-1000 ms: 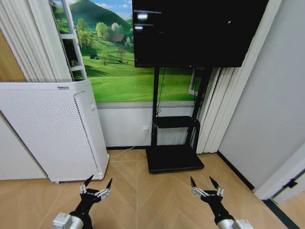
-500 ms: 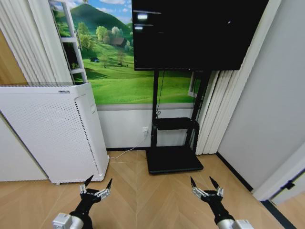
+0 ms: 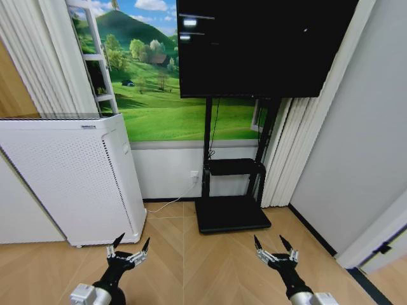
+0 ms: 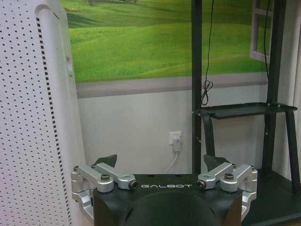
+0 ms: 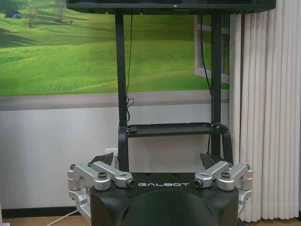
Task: Pick up the trash bin and place the garbage on the floor into it.
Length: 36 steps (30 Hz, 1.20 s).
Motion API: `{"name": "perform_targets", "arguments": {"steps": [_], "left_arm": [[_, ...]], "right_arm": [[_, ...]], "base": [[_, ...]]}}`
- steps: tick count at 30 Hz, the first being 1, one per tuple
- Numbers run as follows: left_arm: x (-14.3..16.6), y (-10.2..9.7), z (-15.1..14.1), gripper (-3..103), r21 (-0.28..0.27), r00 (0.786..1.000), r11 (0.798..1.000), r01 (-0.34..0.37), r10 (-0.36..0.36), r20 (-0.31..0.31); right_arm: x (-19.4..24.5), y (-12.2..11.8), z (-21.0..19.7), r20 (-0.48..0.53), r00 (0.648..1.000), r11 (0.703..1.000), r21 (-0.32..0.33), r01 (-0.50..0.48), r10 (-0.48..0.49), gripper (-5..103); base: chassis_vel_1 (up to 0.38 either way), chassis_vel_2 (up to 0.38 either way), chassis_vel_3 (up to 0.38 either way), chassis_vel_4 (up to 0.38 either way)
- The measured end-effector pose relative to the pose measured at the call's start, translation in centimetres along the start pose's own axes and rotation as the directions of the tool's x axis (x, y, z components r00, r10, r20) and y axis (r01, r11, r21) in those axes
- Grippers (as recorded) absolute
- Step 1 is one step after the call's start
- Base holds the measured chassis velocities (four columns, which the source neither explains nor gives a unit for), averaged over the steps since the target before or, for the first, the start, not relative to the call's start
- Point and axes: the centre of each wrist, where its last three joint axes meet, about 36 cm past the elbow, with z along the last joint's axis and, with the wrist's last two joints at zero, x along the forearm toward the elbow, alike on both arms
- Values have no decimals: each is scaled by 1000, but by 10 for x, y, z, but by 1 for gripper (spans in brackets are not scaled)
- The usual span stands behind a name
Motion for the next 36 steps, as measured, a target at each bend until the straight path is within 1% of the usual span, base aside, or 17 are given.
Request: {"name": "perform_targets", "arguments": {"steps": [22,36], "left_arm": [[0,0,0,100,0,1000,1000,0,0,0],[0,0,0,100,0,1000,1000,0,0,0]], "right_arm": [[0,0,0,0,1000,1000,0,0,0,100],[0,0,0,0,1000,1000,0,0,0,100]], "base": [[12,10,-8,-9],[111,117,-111,-120]]}}
